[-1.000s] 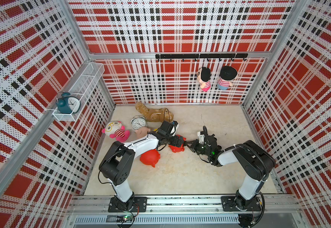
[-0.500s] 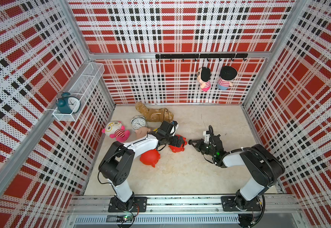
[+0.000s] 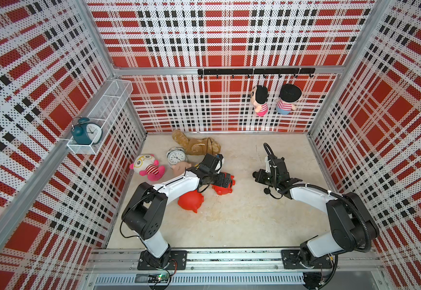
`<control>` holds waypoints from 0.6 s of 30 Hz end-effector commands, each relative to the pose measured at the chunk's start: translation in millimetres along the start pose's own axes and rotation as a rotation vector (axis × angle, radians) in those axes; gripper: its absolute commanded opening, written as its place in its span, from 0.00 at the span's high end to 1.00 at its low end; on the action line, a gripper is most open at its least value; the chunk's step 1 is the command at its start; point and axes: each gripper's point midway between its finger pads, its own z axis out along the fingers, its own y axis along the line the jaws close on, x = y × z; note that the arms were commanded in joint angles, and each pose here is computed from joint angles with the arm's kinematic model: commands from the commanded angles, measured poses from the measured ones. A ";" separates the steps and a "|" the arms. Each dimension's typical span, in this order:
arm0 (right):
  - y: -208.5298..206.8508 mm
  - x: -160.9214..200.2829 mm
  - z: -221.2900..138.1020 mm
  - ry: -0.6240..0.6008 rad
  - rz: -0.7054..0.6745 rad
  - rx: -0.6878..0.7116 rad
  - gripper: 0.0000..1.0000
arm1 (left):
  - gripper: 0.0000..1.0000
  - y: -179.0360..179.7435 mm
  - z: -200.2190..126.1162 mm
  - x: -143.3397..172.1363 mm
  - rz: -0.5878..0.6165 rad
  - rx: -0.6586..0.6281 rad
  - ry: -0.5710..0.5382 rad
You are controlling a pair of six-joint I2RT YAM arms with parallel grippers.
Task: Open piggy banks
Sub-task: Place the lid at the center of the board.
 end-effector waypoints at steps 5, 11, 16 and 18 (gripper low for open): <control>-49.7 19.1 12.0 0.143 -0.131 0.202 1.00 | 0.02 13.9 -45.1 -33.0 0.037 -0.035 -0.201; -67.9 30.3 17.9 0.185 -0.117 0.244 1.00 | 0.02 37.2 -65.9 -51.0 -0.030 -0.079 -0.290; -72.9 32.7 19.7 0.192 -0.102 0.251 0.91 | 0.02 56.3 -86.9 -63.8 -0.109 -0.068 -0.381; -72.3 28.3 18.2 0.181 -0.101 0.250 0.85 | 0.02 63.7 -93.9 -66.1 -0.127 -0.080 -0.410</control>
